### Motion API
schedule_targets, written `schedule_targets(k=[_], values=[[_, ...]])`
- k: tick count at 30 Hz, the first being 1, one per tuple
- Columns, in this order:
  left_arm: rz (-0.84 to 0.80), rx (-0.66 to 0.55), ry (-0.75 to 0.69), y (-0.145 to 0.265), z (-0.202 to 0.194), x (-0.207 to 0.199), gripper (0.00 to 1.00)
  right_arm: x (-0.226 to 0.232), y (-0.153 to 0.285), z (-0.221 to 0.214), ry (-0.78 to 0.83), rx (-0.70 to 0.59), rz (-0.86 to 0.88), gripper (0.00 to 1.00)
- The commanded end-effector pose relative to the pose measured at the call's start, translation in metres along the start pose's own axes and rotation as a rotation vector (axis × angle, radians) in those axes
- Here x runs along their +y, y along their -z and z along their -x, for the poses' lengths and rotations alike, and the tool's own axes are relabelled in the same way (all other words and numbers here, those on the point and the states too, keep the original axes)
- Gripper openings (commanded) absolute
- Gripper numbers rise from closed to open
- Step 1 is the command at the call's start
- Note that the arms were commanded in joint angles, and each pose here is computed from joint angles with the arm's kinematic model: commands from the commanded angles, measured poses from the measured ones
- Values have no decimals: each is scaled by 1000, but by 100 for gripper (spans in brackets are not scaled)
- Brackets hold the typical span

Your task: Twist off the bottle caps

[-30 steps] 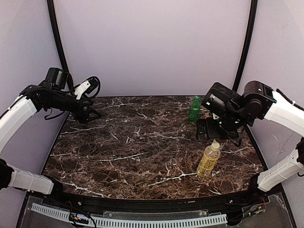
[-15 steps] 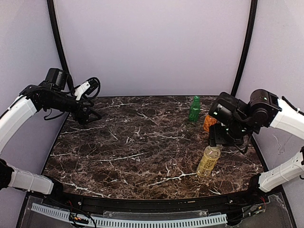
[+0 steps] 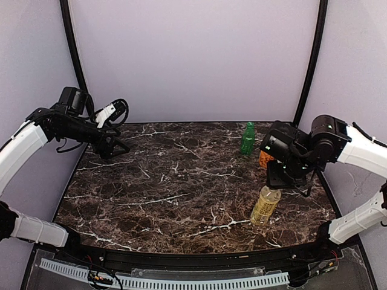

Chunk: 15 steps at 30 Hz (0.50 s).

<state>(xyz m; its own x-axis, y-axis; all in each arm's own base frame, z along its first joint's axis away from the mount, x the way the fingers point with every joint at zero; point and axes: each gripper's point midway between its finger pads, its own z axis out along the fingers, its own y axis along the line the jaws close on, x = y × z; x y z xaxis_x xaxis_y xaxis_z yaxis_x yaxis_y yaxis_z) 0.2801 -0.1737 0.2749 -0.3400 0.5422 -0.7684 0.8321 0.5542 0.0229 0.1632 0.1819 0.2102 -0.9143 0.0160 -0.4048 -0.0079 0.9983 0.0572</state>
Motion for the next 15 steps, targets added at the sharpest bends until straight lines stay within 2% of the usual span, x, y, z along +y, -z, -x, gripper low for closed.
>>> schedule_targets(k=[1, 3, 5, 8, 11, 13, 15], values=[[-26, -4, -12, 5, 6, -6, 91, -29, -1, -23, 61, 91, -122, 41], [-24, -5, -17, 6, 6, -6, 91, -31, -2, -26, 59, 105, -131, 43], [-24, -5, -20, 7, 7, -6, 91, -31, -3, -28, 55, 107, -127, 40], [-27, -1, -17, 5, 5, -6, 91, -29, -3, -27, 54, 99, -116, 26], [-30, 1, -14, 4, 5, -6, 91, -26, -1, -25, 60, 90, -104, 3], [-34, 5, -7, 4, 4, -7, 91, -19, 1, -22, 79, 86, -75, 0], [-35, 8, -10, 6, 4, -8, 91, 7, 4, -16, 144, 80, 29, 0]])
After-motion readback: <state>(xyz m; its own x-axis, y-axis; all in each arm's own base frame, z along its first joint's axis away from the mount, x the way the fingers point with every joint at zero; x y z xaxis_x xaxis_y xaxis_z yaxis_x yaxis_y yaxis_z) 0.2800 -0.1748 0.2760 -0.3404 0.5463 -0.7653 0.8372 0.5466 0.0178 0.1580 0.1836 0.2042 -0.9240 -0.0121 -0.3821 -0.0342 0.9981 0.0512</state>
